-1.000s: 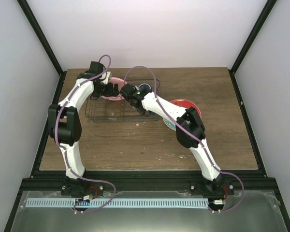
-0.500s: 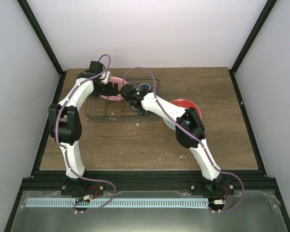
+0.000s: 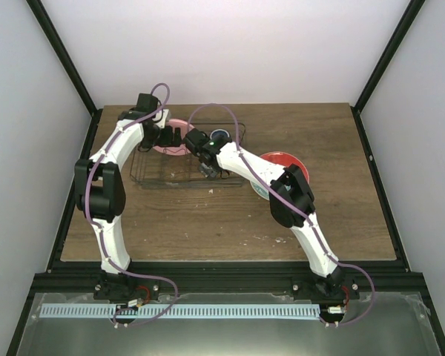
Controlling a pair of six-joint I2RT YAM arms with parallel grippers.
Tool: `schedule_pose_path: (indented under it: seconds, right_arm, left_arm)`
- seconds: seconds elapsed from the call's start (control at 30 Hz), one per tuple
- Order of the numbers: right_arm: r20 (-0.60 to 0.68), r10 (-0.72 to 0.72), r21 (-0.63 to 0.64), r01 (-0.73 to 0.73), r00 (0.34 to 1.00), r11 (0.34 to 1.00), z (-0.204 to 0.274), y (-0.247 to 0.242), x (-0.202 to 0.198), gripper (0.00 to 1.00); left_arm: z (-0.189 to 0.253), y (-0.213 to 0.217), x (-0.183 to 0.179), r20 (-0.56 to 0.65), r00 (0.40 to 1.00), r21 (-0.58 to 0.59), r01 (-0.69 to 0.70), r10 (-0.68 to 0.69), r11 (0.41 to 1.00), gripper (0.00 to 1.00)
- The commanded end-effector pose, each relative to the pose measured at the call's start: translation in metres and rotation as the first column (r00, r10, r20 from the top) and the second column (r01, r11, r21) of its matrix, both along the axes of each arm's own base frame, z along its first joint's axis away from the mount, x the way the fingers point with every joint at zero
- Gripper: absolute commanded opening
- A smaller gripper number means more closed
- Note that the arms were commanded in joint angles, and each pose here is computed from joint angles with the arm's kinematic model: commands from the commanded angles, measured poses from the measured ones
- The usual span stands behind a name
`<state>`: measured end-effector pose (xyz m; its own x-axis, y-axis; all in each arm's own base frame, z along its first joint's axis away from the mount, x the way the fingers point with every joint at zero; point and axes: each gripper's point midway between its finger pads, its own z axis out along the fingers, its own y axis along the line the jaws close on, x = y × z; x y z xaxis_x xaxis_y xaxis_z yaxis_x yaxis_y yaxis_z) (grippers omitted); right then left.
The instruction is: Load the mixed dishes into the dish rack
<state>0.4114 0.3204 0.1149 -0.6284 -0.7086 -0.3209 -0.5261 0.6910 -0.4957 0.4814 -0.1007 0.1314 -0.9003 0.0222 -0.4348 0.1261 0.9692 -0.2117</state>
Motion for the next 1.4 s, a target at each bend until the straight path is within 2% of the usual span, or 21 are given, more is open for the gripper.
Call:
schedule_pose_path:
  seconds: [0.0,0.57,1.0,1.37]
  right_arm:
    - [-0.048,0.056,0.034,-0.054,0.997,0.998,0.001,0.016,-0.017,1.0]
    - [-0.127,0.11,0.124,-0.095,0.986,0.988,0.013,0.023,-0.04,1.0]
    - [-0.14,0.15,0.168,-0.126,0.979,0.978,0.028,0.033,-0.056,1.0]
    - [-0.162,0.121,0.148,-0.097,0.979,0.984,0.026,0.026,-0.062,1.0]
  left_arm:
    - [0.003,0.001,0.006,0.011,1.0,-0.006,-0.002,0.002,1.0,1.0]
    - [0.002,0.002,0.007,0.007,1.0,-0.004,-0.001,0.001,1.0,1.0]
    - [-0.002,0.001,0.009,0.0,1.0,-0.004,0.003,-0.003,1.0,1.0]
    - [-0.004,-0.001,0.011,-0.003,1.0,-0.008,0.012,-0.012,1.0,1.0]
